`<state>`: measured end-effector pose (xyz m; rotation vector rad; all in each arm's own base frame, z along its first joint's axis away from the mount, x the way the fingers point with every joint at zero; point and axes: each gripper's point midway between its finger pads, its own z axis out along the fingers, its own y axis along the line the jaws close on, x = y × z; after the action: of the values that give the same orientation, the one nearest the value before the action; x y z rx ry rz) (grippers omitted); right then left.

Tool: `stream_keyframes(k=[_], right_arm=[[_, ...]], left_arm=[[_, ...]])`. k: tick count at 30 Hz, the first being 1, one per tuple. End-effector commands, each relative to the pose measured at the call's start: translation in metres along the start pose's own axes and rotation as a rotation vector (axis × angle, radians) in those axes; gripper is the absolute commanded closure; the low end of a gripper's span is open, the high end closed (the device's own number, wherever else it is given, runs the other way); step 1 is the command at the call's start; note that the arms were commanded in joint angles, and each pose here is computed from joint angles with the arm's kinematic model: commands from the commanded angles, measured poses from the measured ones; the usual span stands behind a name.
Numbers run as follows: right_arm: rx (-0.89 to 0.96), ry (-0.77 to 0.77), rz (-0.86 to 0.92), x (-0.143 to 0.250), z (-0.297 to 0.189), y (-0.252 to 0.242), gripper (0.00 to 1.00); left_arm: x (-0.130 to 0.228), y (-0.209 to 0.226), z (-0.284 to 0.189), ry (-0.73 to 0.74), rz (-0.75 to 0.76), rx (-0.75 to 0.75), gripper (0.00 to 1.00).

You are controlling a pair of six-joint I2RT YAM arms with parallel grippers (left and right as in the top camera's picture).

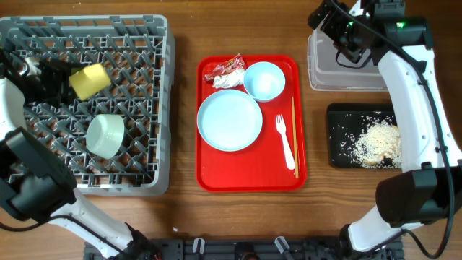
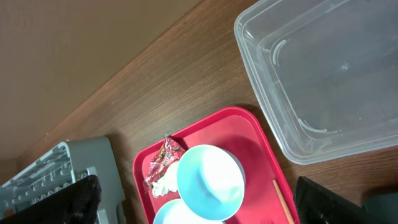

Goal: Sort waste into correct bins and load items into the dishwasher rack
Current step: 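Reposition the yellow cup upright in the rack with the left gripper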

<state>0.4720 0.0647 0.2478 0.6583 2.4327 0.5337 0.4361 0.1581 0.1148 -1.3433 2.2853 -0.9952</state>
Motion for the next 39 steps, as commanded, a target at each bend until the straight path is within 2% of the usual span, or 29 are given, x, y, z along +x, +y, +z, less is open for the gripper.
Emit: stream_keyframes(k=[1, 3, 4, 9, 13, 17, 19, 22, 26, 30, 33, 39], right_arm=[[0.018, 0.004, -0.005, 0.001, 0.006, -0.004, 0.00], [0.018, 0.003, -0.005, 0.001, 0.006, -0.004, 0.00], [0.018, 0.003, -0.005, 0.001, 0.006, -0.004, 0.00], [0.018, 0.004, -0.005, 0.001, 0.006, -0.004, 0.00], [0.018, 0.004, -0.005, 0.001, 0.006, -0.004, 0.00], [0.018, 0.004, -0.005, 0.001, 0.006, -0.004, 0.01], [0.018, 0.004, -0.005, 0.001, 0.006, -0.004, 0.00], [0.018, 0.004, -0.005, 0.001, 0.006, -0.004, 0.00], [0.018, 0.003, -0.005, 0.001, 0.006, -0.004, 0.00], [0.018, 0.004, -0.005, 0.001, 0.006, -0.004, 0.00], [0.018, 0.004, -0.005, 0.001, 0.006, -0.004, 0.00], [0.018, 0.004, -0.005, 0.001, 0.006, -0.004, 0.00]], left_arm=[[-0.006, 0.006, -0.021, -0.107, 0.076, -0.103, 0.21], [-0.005, 0.001, -0.027, -0.121, 0.087, -0.096, 0.03], [-0.005, 0.000, -0.028, -0.122, 0.088, -0.095, 0.00], [-0.004, -0.002, -0.031, -0.126, 0.087, -0.094, 0.00], [-0.013, 0.002, -0.049, -0.211, 0.065, -0.150, 0.03], [-0.020, 0.000, -0.073, -0.307, 0.081, -0.200, 0.13], [-0.025, -0.007, -0.102, -0.419, 0.107, -0.252, 0.24], [-0.011, -0.019, -0.124, -0.454, 0.128, -0.247, 0.96], [0.015, -0.018, -0.106, -0.361, 0.180, -0.303, 0.96], [0.026, -0.008, -0.078, -0.311, 0.201, -0.386, 0.96], [0.023, 0.008, -0.065, -0.307, 0.201, -0.483, 0.96], [0.009, 0.030, -0.048, -0.290, 0.164, -0.532, 0.96]])
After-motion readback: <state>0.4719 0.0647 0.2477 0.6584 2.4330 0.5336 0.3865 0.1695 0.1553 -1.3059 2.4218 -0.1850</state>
